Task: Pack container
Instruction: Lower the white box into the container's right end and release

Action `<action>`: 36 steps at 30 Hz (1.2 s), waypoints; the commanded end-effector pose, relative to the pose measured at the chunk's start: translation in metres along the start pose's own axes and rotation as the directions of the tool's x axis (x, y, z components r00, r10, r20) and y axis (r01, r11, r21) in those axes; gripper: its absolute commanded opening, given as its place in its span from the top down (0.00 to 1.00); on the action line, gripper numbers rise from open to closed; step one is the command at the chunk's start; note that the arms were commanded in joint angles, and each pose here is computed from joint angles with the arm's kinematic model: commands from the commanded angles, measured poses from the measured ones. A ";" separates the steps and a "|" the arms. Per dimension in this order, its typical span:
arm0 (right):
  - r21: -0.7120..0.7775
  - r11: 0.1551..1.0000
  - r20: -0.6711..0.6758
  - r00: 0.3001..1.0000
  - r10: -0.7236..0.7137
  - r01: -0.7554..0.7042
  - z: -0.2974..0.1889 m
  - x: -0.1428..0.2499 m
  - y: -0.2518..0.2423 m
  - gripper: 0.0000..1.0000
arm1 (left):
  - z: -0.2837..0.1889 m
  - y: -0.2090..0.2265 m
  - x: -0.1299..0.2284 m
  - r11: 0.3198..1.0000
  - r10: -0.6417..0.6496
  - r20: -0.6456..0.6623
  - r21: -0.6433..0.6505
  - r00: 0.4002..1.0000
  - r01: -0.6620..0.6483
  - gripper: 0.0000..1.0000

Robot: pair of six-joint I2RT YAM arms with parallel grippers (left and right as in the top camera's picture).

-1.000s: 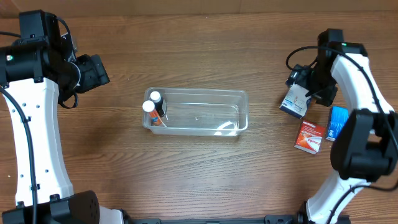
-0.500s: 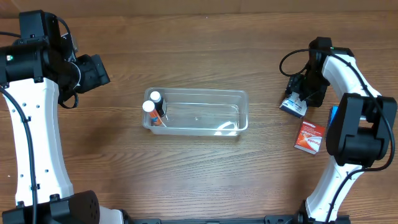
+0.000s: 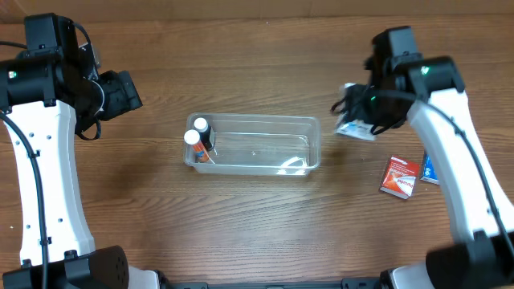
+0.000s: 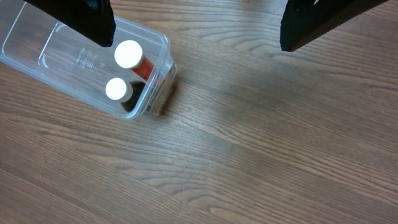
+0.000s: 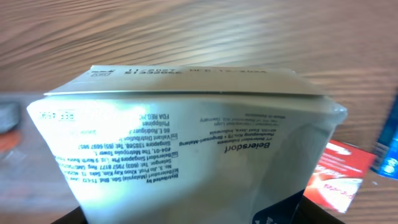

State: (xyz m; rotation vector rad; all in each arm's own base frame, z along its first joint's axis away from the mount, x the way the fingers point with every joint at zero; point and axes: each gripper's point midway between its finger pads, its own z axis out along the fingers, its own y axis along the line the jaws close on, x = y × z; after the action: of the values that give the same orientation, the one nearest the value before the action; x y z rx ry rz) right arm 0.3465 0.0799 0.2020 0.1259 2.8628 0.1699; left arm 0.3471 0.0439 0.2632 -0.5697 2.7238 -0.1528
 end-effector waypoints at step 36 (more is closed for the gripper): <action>0.019 0.995 0.074 0.992 -0.098 0.097 0.062 -0.005 0.060 0.14 | -0.006 0.001 0.000 1.000 0.016 0.009 0.000 1.000 -0.016 0.14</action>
State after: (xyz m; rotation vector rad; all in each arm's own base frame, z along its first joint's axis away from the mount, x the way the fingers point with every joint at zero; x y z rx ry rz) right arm 0.3513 0.1499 0.0859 -0.0729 2.9747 0.0847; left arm 0.3444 0.0435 0.2622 -0.5729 2.7352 -0.1528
